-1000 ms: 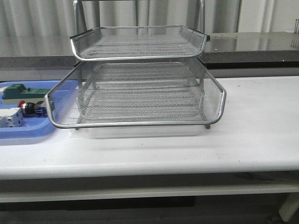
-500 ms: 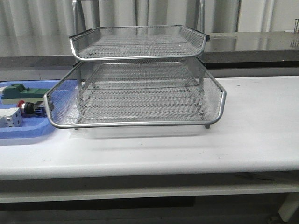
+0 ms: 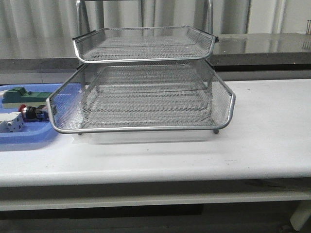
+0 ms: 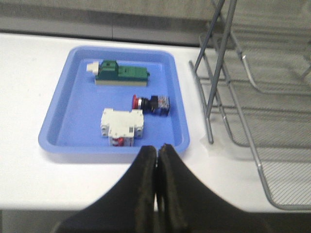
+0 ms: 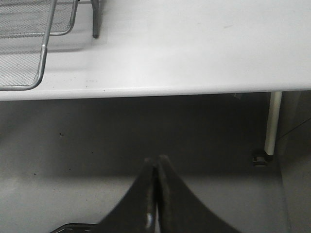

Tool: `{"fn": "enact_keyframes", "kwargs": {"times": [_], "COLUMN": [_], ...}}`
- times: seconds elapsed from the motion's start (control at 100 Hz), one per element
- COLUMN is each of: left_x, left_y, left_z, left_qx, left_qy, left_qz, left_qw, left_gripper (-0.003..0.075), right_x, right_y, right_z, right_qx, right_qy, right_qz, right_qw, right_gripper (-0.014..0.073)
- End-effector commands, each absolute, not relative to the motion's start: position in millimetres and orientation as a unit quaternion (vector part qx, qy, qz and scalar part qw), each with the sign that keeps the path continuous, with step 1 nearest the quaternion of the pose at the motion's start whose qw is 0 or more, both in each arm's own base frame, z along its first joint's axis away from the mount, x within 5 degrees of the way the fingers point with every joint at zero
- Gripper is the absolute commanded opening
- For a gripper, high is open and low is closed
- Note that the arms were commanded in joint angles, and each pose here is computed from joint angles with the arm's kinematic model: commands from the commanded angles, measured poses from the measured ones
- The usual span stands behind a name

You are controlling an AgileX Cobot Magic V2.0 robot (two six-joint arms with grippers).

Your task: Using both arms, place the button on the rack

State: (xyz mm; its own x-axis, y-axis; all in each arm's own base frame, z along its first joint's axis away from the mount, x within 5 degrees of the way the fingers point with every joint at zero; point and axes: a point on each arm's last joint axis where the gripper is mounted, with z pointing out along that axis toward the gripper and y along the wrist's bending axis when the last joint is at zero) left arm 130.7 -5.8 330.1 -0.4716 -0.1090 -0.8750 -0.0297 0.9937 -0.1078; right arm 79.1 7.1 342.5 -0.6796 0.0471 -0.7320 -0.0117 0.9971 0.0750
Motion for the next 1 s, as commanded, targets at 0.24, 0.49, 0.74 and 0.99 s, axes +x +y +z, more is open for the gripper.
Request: {"fn": "enact_keyframes", "kwargs": {"times": [0.24, 0.49, 0.74, 0.99], "left_x": [204.1, 223.0, 221.8, 221.8], "left_y": [-8.8, -10.3, -10.2, -10.2], "left_z": [340.6, 334.8, 335.9, 335.9], "left_qx": [0.011, 0.028, 0.031, 0.031], "left_qy": [0.919, 0.925, 0.925, 0.925], "left_qz": [0.008, 0.014, 0.016, 0.016], "left_qw": [0.395, 0.377, 0.377, 0.377], "left_gripper": [-0.002, -0.002, 0.0234, 0.0639], "right_x": [81.6, 81.6, 81.6, 81.6], "right_y": [6.6, 6.6, 6.6, 6.6], "right_z": [355.8, 355.8, 355.8, 355.8], "right_qx": [0.008, 0.008, 0.008, 0.008], "right_qy": [0.898, 0.898, 0.898, 0.898], "right_qz": [0.036, 0.036, 0.036, 0.036], "right_qw": [0.438, 0.438, 0.438, 0.438], "right_gripper": [-0.0067, -0.0067, -0.0067, -0.0067]}}
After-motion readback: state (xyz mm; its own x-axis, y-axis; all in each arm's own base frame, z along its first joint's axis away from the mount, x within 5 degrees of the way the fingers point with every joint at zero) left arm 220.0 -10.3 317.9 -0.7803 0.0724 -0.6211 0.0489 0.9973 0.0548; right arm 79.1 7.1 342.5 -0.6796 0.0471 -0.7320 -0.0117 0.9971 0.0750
